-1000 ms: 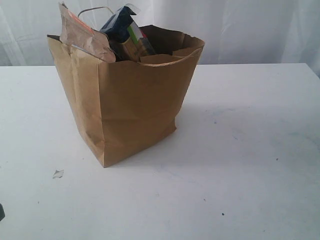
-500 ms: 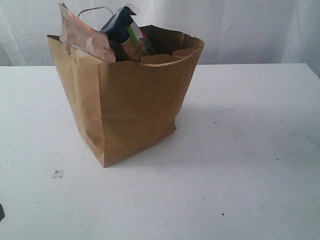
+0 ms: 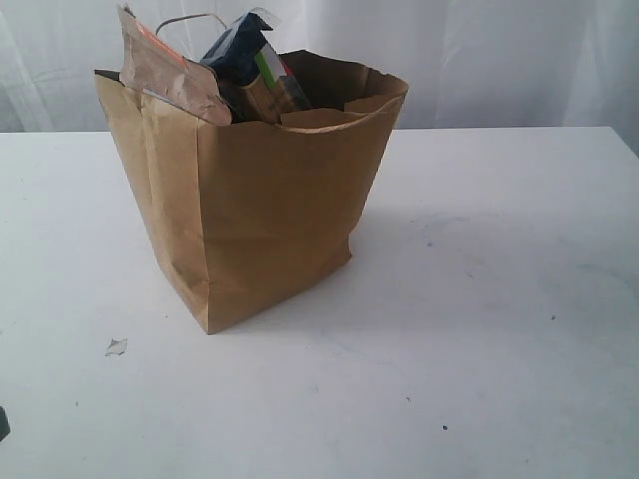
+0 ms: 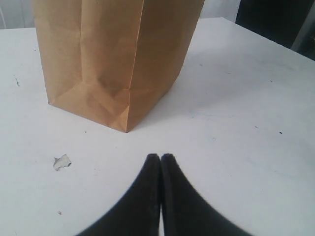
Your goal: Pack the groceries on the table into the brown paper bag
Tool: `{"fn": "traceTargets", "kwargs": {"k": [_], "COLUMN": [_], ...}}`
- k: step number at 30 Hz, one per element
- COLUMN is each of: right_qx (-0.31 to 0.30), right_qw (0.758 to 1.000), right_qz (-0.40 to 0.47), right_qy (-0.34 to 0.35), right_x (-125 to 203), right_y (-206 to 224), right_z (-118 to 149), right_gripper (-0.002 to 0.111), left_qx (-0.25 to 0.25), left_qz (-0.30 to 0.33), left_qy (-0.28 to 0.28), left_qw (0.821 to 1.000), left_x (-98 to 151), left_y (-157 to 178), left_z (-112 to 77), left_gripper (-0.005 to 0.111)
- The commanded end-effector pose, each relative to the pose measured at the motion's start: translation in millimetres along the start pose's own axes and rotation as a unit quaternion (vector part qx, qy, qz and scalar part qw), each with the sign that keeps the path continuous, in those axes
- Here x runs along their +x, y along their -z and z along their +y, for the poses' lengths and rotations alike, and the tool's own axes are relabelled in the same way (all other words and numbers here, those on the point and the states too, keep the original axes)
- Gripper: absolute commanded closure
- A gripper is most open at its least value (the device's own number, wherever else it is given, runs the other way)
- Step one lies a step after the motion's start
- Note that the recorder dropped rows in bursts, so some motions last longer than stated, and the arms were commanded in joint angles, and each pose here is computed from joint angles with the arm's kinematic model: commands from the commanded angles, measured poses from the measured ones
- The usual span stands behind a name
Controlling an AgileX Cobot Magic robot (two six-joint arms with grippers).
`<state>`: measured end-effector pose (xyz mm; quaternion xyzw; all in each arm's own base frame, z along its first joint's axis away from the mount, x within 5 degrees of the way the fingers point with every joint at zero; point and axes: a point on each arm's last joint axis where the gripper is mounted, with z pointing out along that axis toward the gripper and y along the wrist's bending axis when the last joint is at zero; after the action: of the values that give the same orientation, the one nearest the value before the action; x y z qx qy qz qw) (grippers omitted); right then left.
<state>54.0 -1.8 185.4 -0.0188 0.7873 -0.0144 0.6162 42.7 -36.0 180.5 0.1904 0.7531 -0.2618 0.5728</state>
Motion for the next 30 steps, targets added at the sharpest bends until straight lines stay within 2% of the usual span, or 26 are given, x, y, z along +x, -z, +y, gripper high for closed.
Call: {"fn": "traceTargets", "kwargs": {"k": [1,20,25,30], "right_qx": [0.001,0.001,0.001,0.001], "right_qw": [1.000,1.000,1.000,1.000], "right_qz": [0.002,0.002,0.002,0.002], "right_qy": [0.003,0.003,0.003,0.003], "right_x": [2.3,2.3,2.3,2.3], "right_y": [-0.3,-0.3,-0.3,-0.3], "right_z": [0.0,0.0,0.0,0.0], "right_gripper": [0.108,0.108,0.108,0.108], "left_qx": [0.003,0.003,0.002,0.002], "left_qz": [-0.002,-0.001,0.001,0.001], "left_qy": [0.002,-0.001,-0.069,-0.069], "left_qw": [1.000,1.000,0.998,0.998], "left_x": [0.3,0.6,0.9,0.9], "left_y": [0.1,0.1,0.1,0.1], "left_z": [-0.3,-0.2,-0.1,-0.1], "left_gripper": [0.107,0.107,0.107,0.107]}}
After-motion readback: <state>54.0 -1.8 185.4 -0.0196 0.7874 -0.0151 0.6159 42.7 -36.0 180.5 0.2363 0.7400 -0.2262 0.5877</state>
